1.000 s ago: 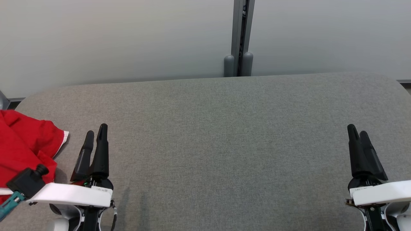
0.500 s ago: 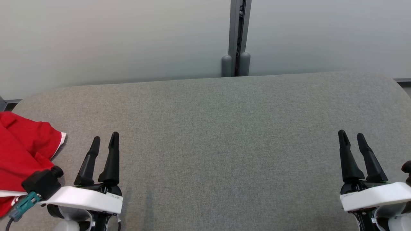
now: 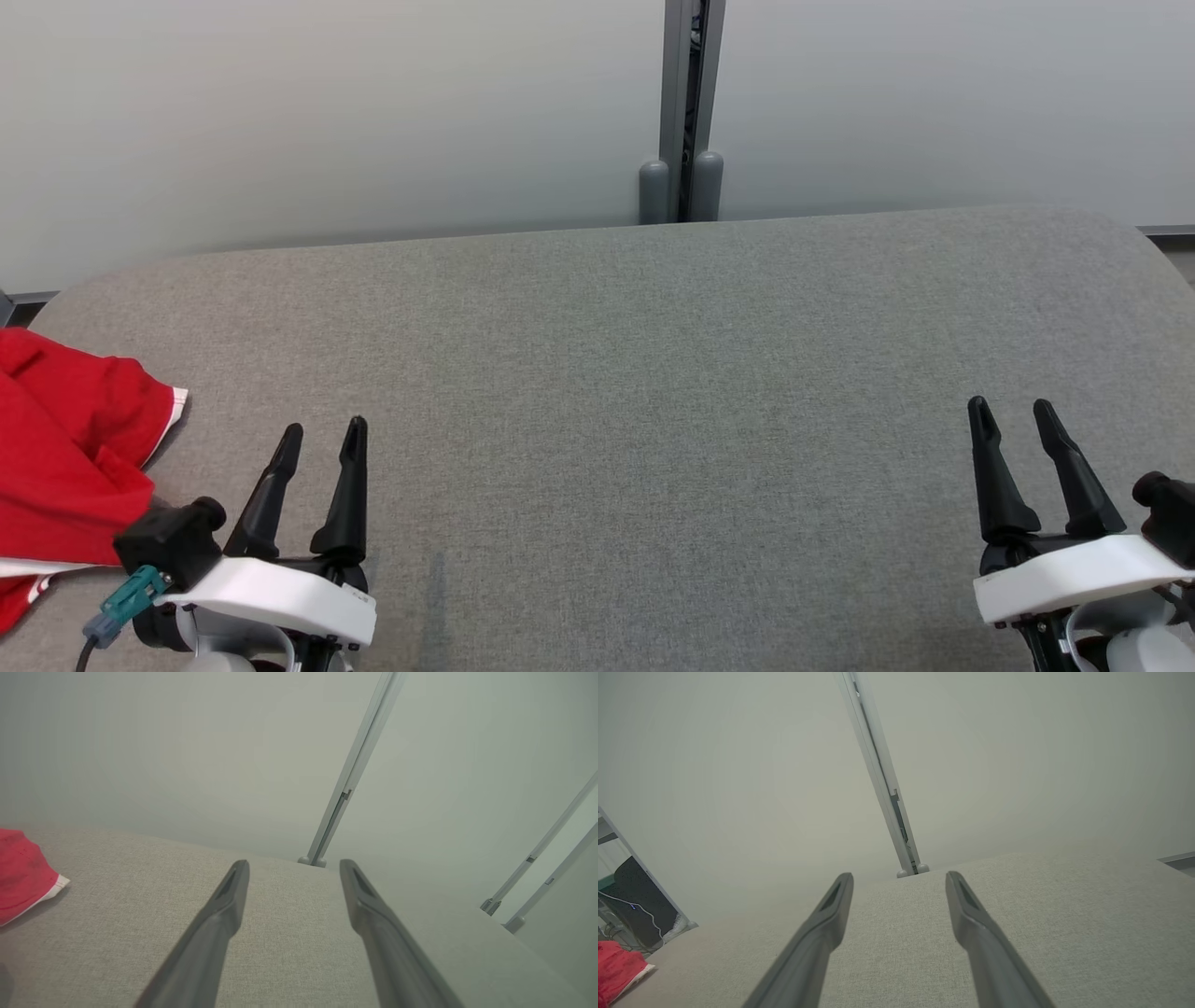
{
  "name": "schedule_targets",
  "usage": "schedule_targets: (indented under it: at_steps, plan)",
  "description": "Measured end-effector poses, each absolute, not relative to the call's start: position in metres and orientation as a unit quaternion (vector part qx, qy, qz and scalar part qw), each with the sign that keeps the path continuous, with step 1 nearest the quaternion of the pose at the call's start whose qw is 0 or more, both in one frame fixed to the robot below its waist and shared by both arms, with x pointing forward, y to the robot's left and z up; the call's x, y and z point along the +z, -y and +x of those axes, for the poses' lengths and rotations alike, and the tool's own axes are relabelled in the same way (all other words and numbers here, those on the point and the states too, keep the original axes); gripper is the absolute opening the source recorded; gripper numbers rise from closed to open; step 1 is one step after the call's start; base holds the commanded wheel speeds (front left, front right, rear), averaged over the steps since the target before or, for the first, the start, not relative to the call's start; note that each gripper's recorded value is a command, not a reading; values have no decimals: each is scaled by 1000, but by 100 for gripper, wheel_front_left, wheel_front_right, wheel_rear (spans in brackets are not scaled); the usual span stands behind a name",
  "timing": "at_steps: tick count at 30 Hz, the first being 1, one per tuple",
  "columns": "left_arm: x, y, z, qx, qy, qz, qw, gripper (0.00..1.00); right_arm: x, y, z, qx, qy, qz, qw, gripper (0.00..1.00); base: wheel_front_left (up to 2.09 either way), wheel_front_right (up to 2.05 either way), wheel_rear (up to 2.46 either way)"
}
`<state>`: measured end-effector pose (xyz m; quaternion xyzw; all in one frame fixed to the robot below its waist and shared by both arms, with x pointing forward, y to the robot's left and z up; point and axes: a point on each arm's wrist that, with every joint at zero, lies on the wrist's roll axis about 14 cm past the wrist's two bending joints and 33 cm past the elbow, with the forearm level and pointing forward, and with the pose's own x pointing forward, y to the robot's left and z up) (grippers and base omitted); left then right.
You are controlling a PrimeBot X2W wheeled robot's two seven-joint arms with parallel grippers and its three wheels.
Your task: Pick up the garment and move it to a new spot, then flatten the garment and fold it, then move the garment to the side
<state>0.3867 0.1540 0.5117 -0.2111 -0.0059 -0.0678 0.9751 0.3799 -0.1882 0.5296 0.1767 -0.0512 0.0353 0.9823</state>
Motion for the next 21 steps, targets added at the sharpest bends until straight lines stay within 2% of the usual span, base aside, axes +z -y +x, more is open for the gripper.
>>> schedule_targets:
  at_steps: [21]
  plan:
    - [505,-152,394,-72,10,-118,990,100,526,188,382,41,53,90,994,100,0,0,0]
